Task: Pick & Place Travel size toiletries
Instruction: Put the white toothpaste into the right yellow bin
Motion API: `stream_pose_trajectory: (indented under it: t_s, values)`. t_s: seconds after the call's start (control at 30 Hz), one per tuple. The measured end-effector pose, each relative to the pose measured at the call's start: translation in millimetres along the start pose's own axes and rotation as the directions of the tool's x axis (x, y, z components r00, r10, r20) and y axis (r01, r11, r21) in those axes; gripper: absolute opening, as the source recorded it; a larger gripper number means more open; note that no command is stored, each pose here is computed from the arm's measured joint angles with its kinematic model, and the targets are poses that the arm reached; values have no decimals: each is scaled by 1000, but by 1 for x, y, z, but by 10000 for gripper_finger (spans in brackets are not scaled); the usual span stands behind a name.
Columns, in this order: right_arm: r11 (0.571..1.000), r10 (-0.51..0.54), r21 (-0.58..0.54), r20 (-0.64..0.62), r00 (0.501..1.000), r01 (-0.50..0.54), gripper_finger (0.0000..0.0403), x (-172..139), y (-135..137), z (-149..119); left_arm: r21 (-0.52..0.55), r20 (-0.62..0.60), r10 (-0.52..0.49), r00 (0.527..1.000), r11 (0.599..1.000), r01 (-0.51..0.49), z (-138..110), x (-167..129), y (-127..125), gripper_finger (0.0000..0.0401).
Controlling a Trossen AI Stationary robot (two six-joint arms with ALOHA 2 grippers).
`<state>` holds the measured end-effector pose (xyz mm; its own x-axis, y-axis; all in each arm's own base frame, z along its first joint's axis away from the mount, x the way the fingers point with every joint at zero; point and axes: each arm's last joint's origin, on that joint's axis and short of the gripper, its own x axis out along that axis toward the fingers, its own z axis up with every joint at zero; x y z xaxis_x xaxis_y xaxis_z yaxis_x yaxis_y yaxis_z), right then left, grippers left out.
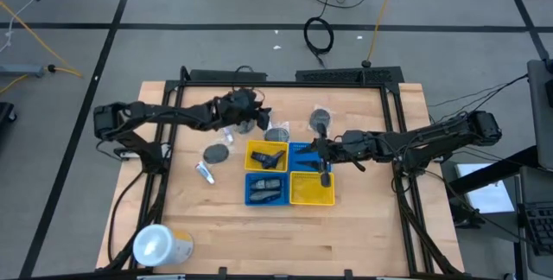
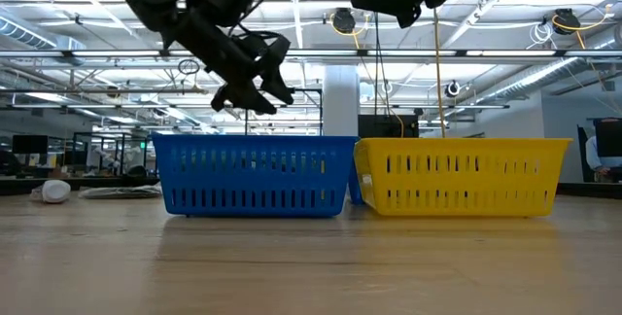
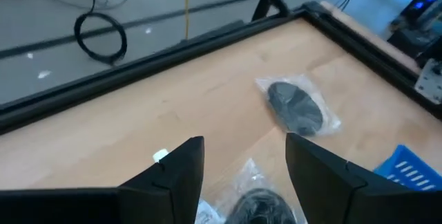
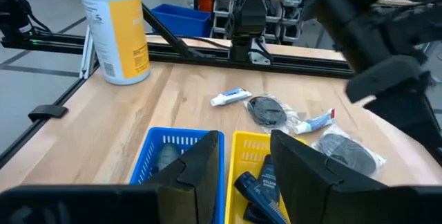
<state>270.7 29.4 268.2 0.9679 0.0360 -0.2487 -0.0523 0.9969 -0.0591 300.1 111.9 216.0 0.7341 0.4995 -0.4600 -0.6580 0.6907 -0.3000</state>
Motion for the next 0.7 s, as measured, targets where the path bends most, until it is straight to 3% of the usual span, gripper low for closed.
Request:
stream_pose_trajectory:
  t_s: [0.17, 0.33, 0.57, 0.7]
  values:
    - [1000, 0, 0, 5, 1000, 0, 125, 0, 0, 1, 26, -98, 72, 993, 997, -70, 24, 19, 2, 200]
    - [1000, 15, -2, -7, 1000, -15, 125, 0, 4, -1, 41, -260, 181, 949, 983, -177, 41, 49, 11, 200]
    - [999, 48, -12, -22, 999, -48, 125, -1, 13, -2, -27, -411, 117, 904, 990, -140, 45, 90, 19, 200]
    - [999, 50, -13, -32, 998, -50, 125, -1, 14, -3, -40, -465, 132, 875, 985, -170, 40, 103, 24, 200]
